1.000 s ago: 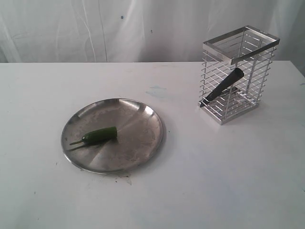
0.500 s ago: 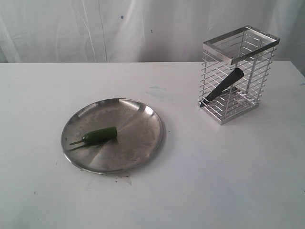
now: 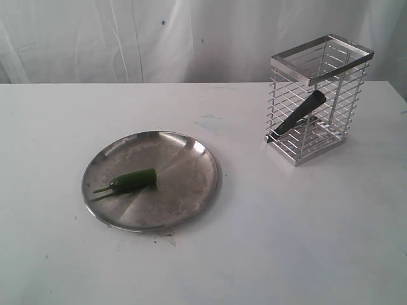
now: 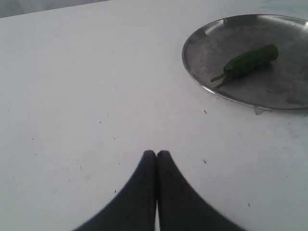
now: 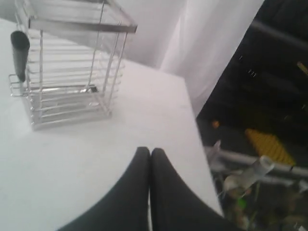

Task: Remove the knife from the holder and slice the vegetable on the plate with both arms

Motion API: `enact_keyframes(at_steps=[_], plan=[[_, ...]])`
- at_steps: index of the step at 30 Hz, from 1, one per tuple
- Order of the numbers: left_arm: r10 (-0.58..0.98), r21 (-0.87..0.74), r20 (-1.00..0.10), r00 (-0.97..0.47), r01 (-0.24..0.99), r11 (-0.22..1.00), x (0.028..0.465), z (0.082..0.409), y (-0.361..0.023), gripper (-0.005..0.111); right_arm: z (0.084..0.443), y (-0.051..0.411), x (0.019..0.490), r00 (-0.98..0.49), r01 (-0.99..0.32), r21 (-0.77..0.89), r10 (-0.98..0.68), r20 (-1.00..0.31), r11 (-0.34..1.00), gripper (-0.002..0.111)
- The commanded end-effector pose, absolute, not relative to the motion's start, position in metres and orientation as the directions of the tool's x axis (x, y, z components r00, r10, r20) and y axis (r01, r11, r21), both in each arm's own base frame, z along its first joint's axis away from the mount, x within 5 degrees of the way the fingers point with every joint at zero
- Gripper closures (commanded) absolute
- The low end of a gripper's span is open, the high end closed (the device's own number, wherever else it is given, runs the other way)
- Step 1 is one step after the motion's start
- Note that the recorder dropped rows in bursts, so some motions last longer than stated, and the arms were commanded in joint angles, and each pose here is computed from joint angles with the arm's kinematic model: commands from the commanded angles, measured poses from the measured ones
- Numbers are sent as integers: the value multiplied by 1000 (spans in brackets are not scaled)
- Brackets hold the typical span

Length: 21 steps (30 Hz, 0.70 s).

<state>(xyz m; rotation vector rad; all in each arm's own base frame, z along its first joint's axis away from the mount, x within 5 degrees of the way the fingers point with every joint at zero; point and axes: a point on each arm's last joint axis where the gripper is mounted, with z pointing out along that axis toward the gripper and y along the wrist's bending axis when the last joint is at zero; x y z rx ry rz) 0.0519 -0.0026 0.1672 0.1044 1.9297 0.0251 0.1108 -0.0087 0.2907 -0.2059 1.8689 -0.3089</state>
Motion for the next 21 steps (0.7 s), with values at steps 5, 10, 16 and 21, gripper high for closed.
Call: enact_keyframes(at_steps=[5, 10, 16, 21], plan=[[80, 63, -936, -344, 61, 996, 52, 167, -3, 107, 265, 2, 152, -819, -8, -64, -43, -572, 998, 108], [80, 63, -936, -344, 61, 996, 52, 167, -3, 107, 268, 36, 175, -883, -263, 203, -150, -445, 943, 108], [80, 63, -936, -344, 61, 996, 52, 167, -3, 107, 290, 45, 197, -804, -380, 220, -203, -559, 899, 103], [80, 63, -936, -344, 61, 996, 52, 167, -3, 107, 318, 45, 217, -740, -388, 182, -187, -646, 904, 73]])
